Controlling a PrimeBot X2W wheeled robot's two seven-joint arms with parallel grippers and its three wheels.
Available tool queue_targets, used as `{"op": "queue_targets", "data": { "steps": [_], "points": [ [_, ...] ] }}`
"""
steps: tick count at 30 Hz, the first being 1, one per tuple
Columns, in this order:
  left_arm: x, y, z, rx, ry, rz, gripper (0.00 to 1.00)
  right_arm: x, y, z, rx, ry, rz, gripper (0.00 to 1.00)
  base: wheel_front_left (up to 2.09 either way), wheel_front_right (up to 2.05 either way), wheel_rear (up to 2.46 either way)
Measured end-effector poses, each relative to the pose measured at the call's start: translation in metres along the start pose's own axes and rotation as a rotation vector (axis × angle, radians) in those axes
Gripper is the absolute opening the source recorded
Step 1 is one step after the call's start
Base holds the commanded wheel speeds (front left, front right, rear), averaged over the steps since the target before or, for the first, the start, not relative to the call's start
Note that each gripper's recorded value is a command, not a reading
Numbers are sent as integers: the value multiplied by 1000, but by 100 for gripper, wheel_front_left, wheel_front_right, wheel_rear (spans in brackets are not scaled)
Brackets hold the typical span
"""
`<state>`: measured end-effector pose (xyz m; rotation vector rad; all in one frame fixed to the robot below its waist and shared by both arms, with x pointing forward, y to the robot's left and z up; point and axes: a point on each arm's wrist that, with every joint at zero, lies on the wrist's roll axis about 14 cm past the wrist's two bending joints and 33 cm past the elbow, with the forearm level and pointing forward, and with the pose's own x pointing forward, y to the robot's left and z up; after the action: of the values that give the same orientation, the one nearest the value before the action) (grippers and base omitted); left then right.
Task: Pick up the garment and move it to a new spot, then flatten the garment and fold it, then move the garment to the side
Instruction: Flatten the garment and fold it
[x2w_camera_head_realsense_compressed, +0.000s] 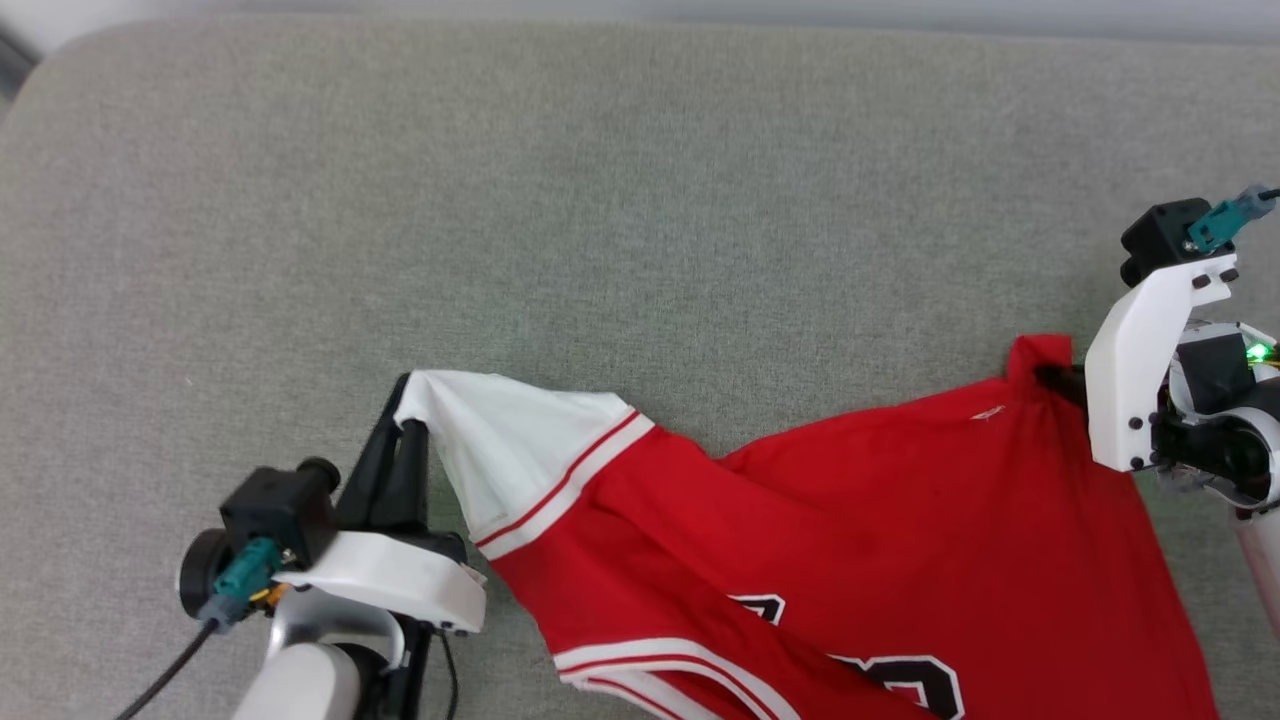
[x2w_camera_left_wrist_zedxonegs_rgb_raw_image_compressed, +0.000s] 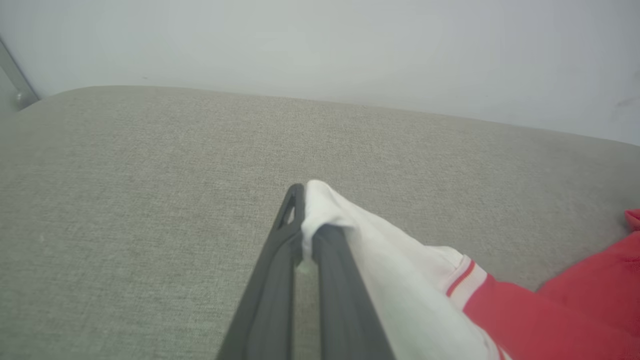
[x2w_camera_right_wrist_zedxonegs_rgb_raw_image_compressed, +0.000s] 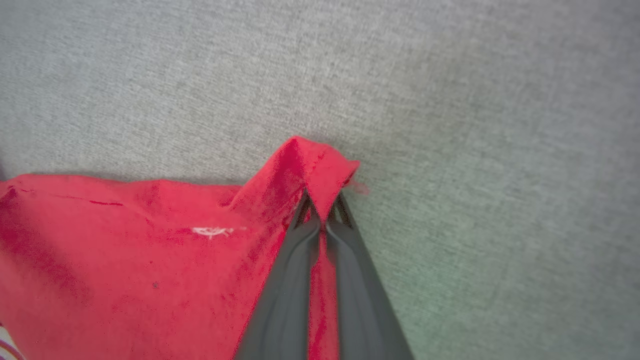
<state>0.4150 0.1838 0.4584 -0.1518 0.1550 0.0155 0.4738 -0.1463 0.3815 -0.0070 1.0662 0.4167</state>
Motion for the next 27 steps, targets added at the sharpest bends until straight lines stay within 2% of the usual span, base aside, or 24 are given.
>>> {"op": "queue_targets", "data": {
  "steps": [7,11,15,20,27],
  "points": [
    [8,9,56,42,-128,-40,0,-51,-8,47,-27,-278,-74,0,0,0,0],
    [15,13,92,83,-184,-68,0,-81,-11,57,-14,-372,-107,0,0,0,0],
    [26,16,128,71,-230,-79,0,-110,-11,67,-6,-465,-137,0,0,0,0],
    [47,3,171,84,-286,-122,0,-145,-16,83,7,-565,-170,0,0,0,0],
    [79,-16,235,107,-411,-145,0,-180,-30,128,-3,-718,-229,0,0,0,0]
  ]
}}
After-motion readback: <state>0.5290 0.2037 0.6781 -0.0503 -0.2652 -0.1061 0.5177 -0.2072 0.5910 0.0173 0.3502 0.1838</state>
